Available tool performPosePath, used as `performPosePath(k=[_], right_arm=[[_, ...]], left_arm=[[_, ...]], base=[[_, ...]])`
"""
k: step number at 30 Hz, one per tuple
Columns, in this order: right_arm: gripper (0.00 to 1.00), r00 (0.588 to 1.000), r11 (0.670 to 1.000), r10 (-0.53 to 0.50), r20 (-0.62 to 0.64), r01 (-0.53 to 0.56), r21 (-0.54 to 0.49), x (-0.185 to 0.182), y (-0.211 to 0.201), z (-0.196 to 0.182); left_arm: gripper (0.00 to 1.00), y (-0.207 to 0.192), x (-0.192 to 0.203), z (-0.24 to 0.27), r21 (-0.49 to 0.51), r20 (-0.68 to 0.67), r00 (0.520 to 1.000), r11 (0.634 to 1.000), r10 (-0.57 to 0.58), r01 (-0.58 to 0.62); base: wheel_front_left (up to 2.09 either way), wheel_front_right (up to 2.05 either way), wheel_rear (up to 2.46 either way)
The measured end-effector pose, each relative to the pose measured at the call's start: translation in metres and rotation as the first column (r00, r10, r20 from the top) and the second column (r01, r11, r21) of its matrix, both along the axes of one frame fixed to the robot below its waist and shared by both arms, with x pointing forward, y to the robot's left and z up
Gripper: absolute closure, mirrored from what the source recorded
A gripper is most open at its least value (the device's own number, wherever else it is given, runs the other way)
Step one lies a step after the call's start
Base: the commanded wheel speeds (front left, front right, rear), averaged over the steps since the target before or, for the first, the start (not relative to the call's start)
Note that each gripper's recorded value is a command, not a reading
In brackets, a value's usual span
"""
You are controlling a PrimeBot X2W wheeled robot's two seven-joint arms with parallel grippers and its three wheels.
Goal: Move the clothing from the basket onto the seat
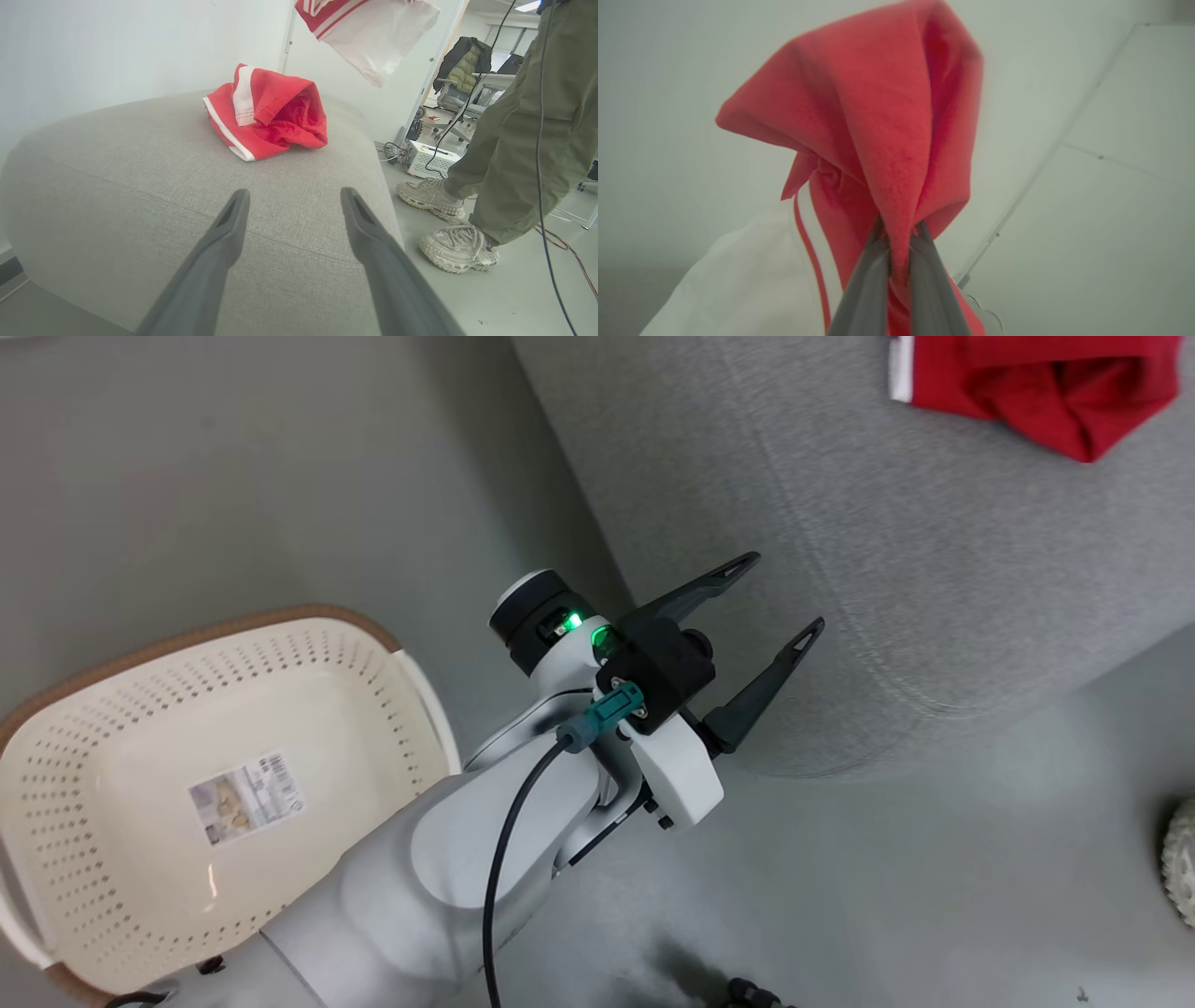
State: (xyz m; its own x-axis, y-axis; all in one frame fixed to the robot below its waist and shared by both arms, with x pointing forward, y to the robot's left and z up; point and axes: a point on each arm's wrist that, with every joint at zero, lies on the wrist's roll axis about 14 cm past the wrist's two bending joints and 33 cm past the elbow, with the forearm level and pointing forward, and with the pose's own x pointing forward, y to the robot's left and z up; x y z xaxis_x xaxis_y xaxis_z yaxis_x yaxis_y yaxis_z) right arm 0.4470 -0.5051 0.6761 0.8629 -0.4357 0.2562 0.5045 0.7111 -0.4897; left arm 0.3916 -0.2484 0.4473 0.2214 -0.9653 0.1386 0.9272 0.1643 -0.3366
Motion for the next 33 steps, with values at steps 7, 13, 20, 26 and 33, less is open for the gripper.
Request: performPosePath(k=[7, 13, 20, 26, 33], right_arm=[[1.0, 0.997, 0.998, -0.066, -0.045, 0.066, -0.011, 0.03, -0.025, -0.014], [1.0, 0.995, 0.997, -0.039, -0.092, 0.044, 0.056, 0.069, -0.018, -0.055], [1.0, 0.976, 0.982, 0.096, -0.194, -0.061, 0.179, 0.108, 0.026, -0.13], [1.0, 0.957, 0.969, 0.052, -0.285, 0.02, 0.245, 0.08, 0.014, -0.173], [0.03, 0.942, 0.945, 0.042, -0.333, 0.071, 0.319, 0.051, 0.015, -0.206]], left_arm=[[0.0, 0.021, 0.016, -0.014, 0.013, -0.03, 0.997, 0.998, 0.067, -0.066], [0.0, 0.041, 0.028, -0.028, 0.048, -0.045, 0.99, 0.99, 0.133, -0.131], [0.0, 0.055, 0.034, -0.032, 0.06, -0.048, 0.984, 0.984, 0.171, -0.168], [0.0, 0.057, 0.035, -0.022, 0.045, -0.034, 0.983, 0.983, 0.181, -0.179], [0.0, 0.058, 0.037, -0.011, 0.031, -0.014, 0.982, 0.982, 0.189, -0.188]], base=[[0.0, 0.0, 0.0], [0.0, 0.0, 0.0], [0.0, 0.0, 0.0], [0.0, 0.0, 0.0], [0.0, 0.0, 0.0]])
